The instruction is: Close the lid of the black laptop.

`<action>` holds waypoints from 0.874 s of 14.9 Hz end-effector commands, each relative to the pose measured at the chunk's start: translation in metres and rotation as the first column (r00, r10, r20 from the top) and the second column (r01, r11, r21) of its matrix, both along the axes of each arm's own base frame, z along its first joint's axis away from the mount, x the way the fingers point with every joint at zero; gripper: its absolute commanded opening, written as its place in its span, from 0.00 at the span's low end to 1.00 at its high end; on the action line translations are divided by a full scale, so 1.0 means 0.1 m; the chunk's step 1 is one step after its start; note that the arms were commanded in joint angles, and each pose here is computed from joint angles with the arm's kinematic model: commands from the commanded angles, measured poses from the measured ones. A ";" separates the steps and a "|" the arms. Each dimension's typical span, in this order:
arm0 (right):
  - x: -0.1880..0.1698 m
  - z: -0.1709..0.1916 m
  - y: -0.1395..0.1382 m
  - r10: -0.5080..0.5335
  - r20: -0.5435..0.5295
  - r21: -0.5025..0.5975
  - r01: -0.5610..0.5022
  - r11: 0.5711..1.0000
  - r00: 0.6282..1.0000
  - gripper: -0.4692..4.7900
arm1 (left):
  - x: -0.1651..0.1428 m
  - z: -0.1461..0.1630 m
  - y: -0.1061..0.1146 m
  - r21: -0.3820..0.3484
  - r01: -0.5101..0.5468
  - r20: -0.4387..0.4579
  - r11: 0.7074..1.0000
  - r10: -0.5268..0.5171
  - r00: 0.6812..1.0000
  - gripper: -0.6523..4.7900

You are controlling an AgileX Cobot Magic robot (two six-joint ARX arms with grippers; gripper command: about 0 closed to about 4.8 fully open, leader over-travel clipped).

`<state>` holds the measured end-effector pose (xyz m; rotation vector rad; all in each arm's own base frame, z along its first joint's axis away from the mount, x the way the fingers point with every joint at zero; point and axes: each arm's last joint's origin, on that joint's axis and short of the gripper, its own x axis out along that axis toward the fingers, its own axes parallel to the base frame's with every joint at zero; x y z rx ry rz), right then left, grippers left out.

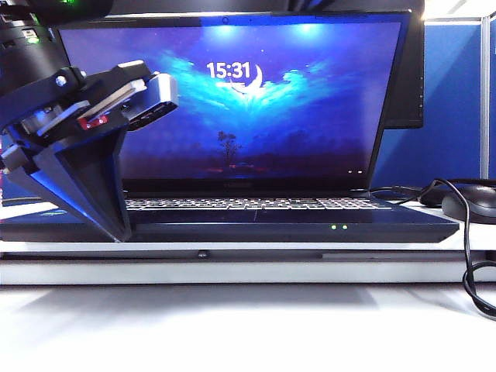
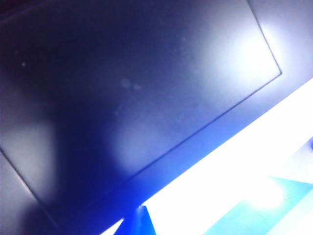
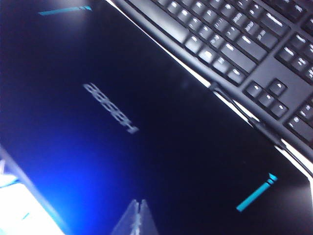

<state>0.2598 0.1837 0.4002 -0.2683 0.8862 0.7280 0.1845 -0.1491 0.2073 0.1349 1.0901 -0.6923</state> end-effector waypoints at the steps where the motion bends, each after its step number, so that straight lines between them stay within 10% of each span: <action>1: -0.13 0.00 0.13 0.044 -0.014 -0.002 -0.044 0.999 0.999 0.08 | 0.06 0.05 -0.02 -0.021 -0.017 0.079 1.000 0.019 0.997 0.11; 13: -0.32 -0.27 0.28 0.066 -0.128 -0.140 -0.084 0.987 0.990 0.08 | 0.06 0.05 -0.02 -0.022 -0.012 0.079 1.000 0.013 0.997 0.11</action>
